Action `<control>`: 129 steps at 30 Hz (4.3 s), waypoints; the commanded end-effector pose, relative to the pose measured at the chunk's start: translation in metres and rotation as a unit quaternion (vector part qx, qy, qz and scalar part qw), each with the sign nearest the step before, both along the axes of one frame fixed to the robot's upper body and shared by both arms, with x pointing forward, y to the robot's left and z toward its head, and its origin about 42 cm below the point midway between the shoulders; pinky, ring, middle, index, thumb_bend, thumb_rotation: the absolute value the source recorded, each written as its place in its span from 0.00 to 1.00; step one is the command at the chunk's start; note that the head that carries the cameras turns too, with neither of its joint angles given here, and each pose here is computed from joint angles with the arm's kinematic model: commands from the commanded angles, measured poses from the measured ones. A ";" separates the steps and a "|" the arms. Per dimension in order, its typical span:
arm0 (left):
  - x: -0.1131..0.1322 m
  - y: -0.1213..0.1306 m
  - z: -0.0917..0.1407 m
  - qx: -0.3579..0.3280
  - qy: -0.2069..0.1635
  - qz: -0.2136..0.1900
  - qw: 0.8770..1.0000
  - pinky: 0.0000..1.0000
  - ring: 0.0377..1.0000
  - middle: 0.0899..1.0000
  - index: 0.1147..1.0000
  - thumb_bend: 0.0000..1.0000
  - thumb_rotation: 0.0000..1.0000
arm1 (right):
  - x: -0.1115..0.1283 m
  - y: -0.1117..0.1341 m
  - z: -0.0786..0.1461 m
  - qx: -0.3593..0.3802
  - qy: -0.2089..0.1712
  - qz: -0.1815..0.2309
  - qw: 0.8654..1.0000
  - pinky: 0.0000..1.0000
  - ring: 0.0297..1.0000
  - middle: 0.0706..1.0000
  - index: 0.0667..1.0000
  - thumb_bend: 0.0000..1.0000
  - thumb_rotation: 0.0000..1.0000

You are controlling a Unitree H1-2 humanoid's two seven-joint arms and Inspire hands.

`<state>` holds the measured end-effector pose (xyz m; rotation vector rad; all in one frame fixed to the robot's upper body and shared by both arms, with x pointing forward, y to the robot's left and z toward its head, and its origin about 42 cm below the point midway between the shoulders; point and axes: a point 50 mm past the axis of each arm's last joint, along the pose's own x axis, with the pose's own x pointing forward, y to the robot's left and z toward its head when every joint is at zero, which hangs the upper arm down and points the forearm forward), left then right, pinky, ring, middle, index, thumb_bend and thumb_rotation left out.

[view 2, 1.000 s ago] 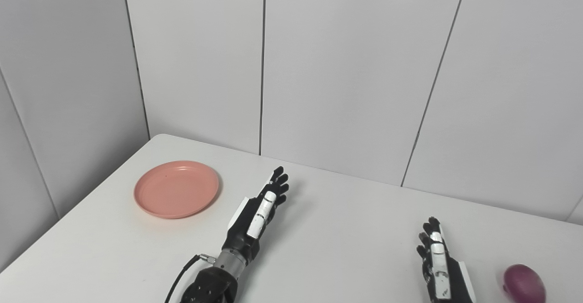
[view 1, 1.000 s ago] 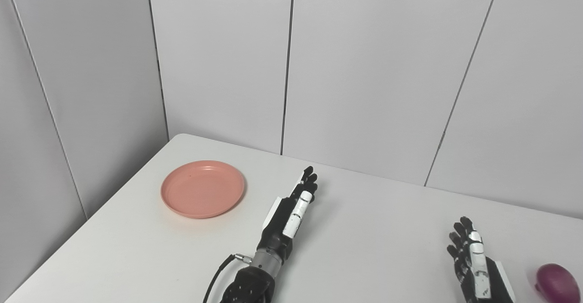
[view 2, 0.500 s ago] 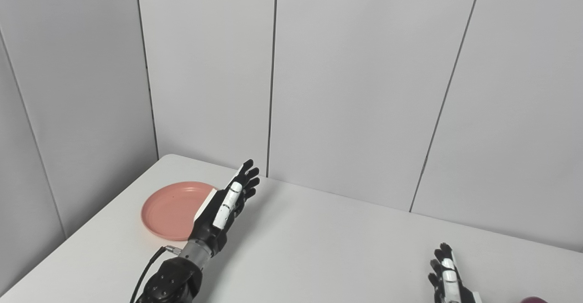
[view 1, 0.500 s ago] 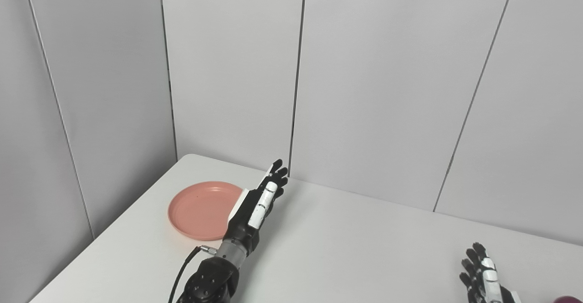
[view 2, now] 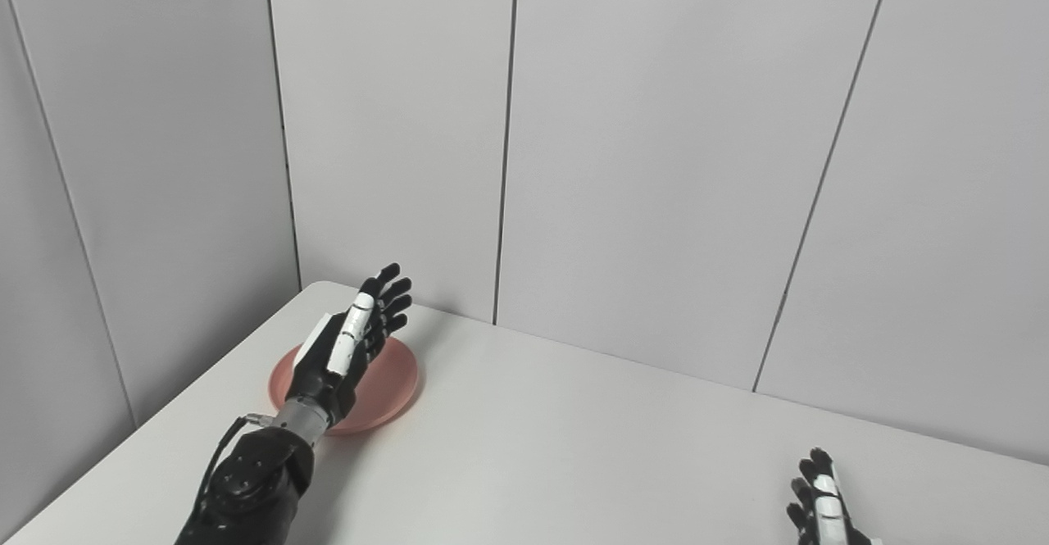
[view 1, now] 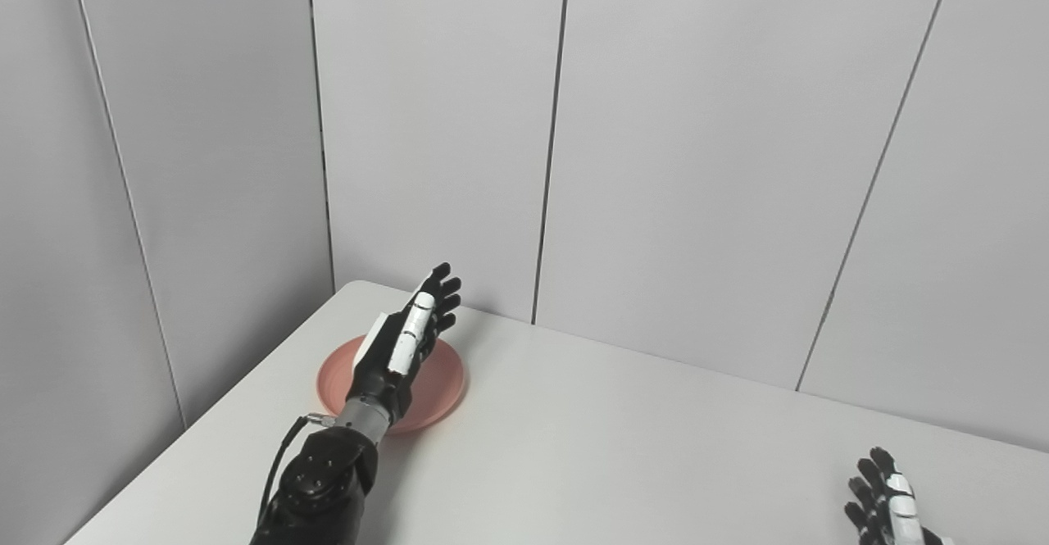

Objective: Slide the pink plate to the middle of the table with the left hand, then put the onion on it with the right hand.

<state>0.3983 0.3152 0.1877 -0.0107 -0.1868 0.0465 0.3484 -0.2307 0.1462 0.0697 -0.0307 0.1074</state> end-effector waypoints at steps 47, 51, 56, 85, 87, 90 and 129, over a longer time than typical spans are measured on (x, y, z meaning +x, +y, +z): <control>0.037 0.155 -0.014 0.052 0.023 0.144 0.988 0.93 0.92 0.89 0.87 0.60 1.00 | -0.001 0.006 0.033 0.011 -0.037 0.003 0.999 1.00 1.00 1.00 1.00 0.26 1.00; 0.035 0.151 -0.020 0.054 0.021 0.131 0.990 0.94 0.92 0.90 0.89 0.59 1.00 | -0.002 0.006 0.034 0.013 -0.039 0.001 0.999 1.00 1.00 1.00 1.00 0.27 1.00; 0.034 0.143 -0.031 0.053 0.032 0.122 0.991 0.96 0.93 0.92 0.91 0.63 1.00 | -0.003 0.005 0.034 0.011 -0.037 0.003 0.999 1.00 1.00 1.00 1.00 0.27 1.00; 0.029 0.118 -0.055 0.024 0.046 0.118 0.992 0.95 0.92 0.92 0.91 0.58 1.00 | -0.007 0.004 0.038 0.015 -0.038 0.000 0.999 1.00 1.00 1.00 1.00 0.27 1.00; 0.029 0.116 -0.055 0.022 0.046 0.115 0.992 0.94 0.92 0.91 0.91 0.58 1.00 | -0.006 0.003 0.038 0.011 -0.040 -0.001 0.999 1.00 1.00 1.00 1.00 0.26 1.00; 0.029 0.111 -0.056 0.019 0.044 0.106 0.993 0.93 0.92 0.91 0.90 0.58 1.00 | -0.006 0.003 0.037 0.013 -0.040 0.000 0.999 1.00 1.00 1.00 1.00 0.27 1.00; 0.050 0.044 -0.059 -0.023 0.044 0.034 0.998 0.91 0.90 0.88 0.87 0.59 1.00 | 0.001 0.005 0.030 0.021 -0.044 0.003 0.999 1.00 1.00 1.00 1.00 0.39 1.00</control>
